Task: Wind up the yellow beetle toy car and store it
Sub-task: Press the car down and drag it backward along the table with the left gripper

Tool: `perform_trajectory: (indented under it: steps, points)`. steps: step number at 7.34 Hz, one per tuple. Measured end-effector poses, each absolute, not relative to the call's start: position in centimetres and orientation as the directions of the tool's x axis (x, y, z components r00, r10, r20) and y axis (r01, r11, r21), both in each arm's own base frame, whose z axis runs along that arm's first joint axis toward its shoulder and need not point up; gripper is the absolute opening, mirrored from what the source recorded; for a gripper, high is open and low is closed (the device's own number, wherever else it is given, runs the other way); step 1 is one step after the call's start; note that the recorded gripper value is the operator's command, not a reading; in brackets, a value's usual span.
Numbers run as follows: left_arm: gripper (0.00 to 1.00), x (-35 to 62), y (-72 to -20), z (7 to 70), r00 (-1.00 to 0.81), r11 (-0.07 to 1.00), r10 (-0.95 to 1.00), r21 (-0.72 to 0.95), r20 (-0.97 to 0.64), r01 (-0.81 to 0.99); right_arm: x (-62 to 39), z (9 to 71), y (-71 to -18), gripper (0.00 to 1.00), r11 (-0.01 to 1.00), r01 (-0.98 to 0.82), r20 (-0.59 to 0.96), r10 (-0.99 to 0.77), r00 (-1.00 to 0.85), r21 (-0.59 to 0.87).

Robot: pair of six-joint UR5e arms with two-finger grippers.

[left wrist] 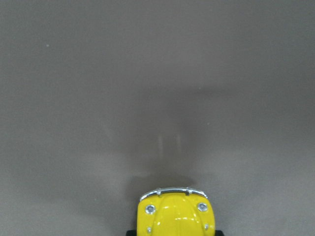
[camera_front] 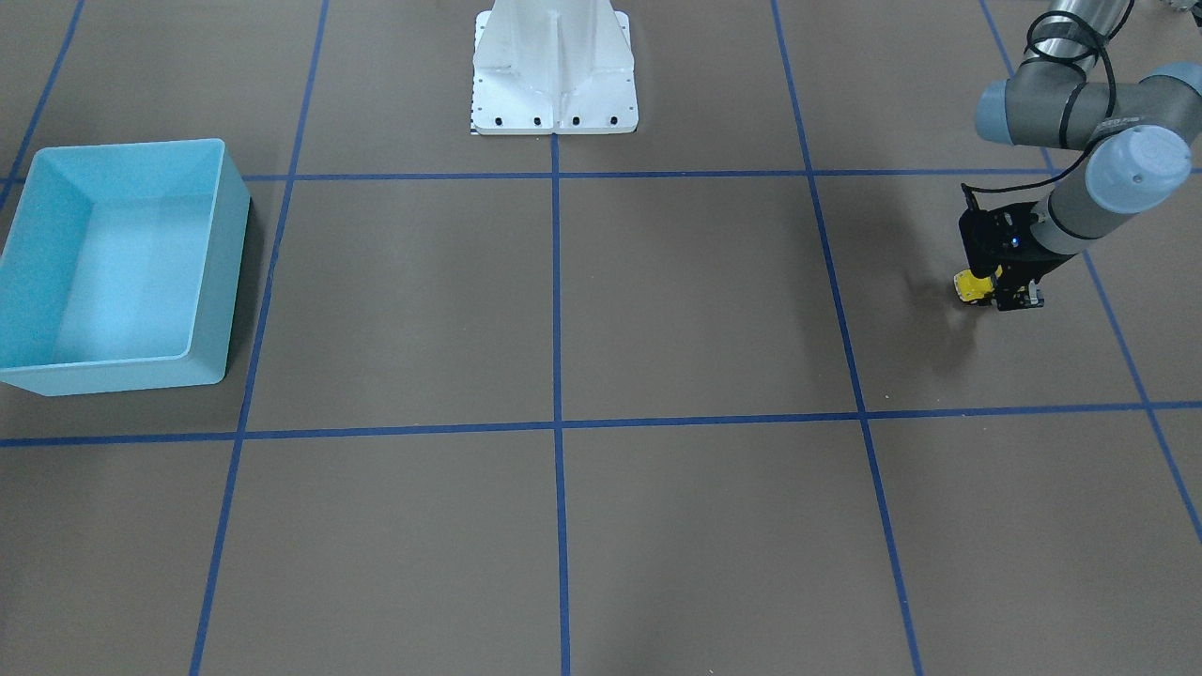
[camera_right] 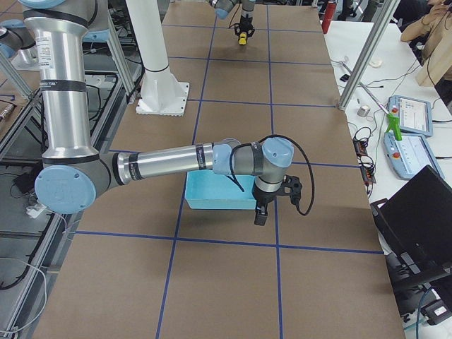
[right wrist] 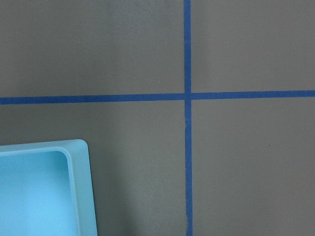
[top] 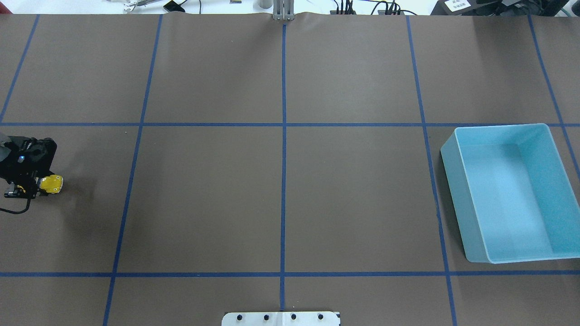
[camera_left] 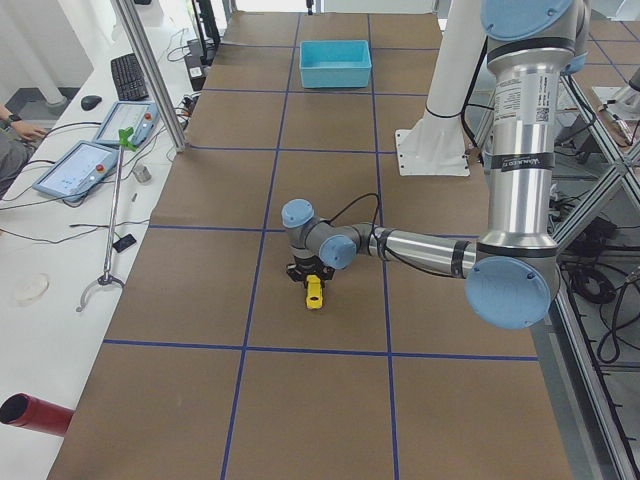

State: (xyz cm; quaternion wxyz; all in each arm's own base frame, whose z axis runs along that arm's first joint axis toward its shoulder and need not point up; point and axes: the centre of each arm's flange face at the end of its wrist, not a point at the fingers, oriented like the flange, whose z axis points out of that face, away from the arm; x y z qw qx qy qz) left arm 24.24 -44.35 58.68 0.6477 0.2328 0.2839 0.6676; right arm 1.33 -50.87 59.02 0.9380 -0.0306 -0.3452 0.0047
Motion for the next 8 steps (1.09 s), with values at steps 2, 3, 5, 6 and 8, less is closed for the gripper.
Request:
perform_trajectory:
  steps: [2, 3, 5, 6, 8]
  points:
    - [0.00, 23.6, -43.2, 57.6, -0.071, -0.037, 0.997, 0.733, -0.016, -0.680, 1.3, 59.1, -50.9, 1.00, 0.998, 0.012, 0.647, 0.030, 0.762, -0.061]
    - [0.00, 23.3, -42.8, 57.3, -0.075, -0.066, 0.997, 0.758, 0.022, -0.649, 1.3, 59.1, -50.9, 1.00, 0.998, 0.012, 0.647, 0.031, 0.762, -0.062]
    - [0.00, 23.0, -42.3, 58.7, -0.074, -0.114, 0.993, 0.788, 0.087, -0.605, 1.3, 59.1, -50.9, 1.00, 0.998, 0.012, 0.647, 0.031, 0.762, -0.063]
    - [0.00, 23.0, -42.3, 60.1, -0.072, -0.133, 0.991, 0.796, 0.111, -0.590, 1.3, 59.2, -50.8, 1.00, 0.998, 0.012, 0.647, 0.032, 0.762, -0.064]
    - [0.00, 23.1, -42.2, 61.1, -0.082, -0.149, 0.989, 0.819, 0.125, -0.554, 1.3, 59.2, -50.8, 1.00, 0.998, 0.012, 0.646, 0.032, 0.762, -0.064]
